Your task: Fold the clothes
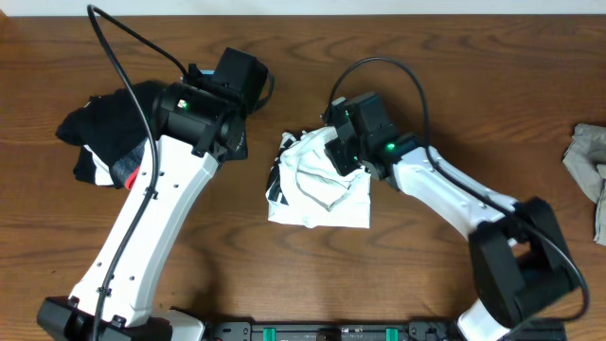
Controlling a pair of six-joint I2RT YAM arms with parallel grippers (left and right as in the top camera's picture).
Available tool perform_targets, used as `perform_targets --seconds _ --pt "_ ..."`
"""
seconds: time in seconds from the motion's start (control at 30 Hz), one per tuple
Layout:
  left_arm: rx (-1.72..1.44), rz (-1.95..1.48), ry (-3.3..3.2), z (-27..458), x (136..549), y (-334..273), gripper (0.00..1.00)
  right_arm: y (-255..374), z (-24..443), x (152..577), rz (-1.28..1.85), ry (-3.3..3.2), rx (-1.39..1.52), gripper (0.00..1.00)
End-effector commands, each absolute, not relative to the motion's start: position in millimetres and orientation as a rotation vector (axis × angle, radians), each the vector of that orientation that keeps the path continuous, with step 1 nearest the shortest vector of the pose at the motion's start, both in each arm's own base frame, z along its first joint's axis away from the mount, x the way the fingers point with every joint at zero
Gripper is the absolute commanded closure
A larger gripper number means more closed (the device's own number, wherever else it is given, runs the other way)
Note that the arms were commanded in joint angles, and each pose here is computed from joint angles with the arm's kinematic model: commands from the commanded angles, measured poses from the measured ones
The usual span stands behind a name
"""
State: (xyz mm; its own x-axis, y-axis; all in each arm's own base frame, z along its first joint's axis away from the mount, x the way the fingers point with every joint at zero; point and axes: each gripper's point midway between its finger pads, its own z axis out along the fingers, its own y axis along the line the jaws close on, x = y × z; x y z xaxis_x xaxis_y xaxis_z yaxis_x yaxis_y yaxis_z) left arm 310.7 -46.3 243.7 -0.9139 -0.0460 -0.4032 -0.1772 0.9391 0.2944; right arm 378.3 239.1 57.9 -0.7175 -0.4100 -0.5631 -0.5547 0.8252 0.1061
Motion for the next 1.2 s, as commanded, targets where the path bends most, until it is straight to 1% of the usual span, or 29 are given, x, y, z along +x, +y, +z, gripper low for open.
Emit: perform_targets --seconds 0.0,0.07,0.13,0.2,0.27,0.37,0.47,0.67,0.7,0.77,0.8,0.83,0.87,1.03,1.1,1.17 --pt "-0.19 0.46 2.68 249 310 -44 0.27 243 51 386 0.349 2.456 -0.722 0.48" --pt "-0.19 0.461 2.68 249 310 -44 0.27 244 51 389 0.346 2.444 -0.719 0.47" --pt "-0.19 0.461 2.681 249 310 -44 0.27 239 52 396 0.291 2.431 -0.694 0.57" --pt "-0.19 0.46 2.68 249 310 -44 0.27 232 55 404 0.231 2.412 -0.663 0.63" --pt "-0.19 0.46 2.68 249 310 -44 0.27 221 57 413 0.162 2.407 -0.606 0.75" --pt "-0.19 0.461 2.681 249 310 -44 0.27 206 58 421 0.082 2.404 -0.546 0.82" --pt "-0.189 0.464 2.684 249 309 -44 0.27 186 61 431 0.004 2.403 -0.456 0.88" --pt "-0.189 0.464 2.684 249 309 -44 0.27 160 66 444 -0.036 2.399 -0.379 0.93" --pt "-0.189 0.464 2.684 249 309 -43 0.27 158 68 446 -0.03 2.397 -0.372 0.93" --pt "-0.188 0.465 2.686 249 309 -43 0.27 167 74 441 0.057 2.405 -0.45 0.86" --pt "-0.187 0.466 2.687 249 309 -43 0.27 175 78 434 0.116 2.405 -0.519 0.77" --pt "-0.187 0.468 2.689 248 308 -43 0.27 182 85 427 0.168 2.402 -0.574 0.65" --pt "-0.181 0.47 2.691 248 308 -43 0.27 185 92 421 0.201 2.403 -0.596 0.57" --pt "-0.161 0.477 2.696 248 307 -43 0.27 183 156 388 0.282 2.365 -0.61 0.5" --pt "-0.161 0.476 2.696 248 307 -43 0.27 189 178 367 0.375 2.343 -0.646 0.5" --pt "-0.161 0.477 2.695 248 307 -43 0.27 198 189 341 0.501 2.353 -0.699 0.52"
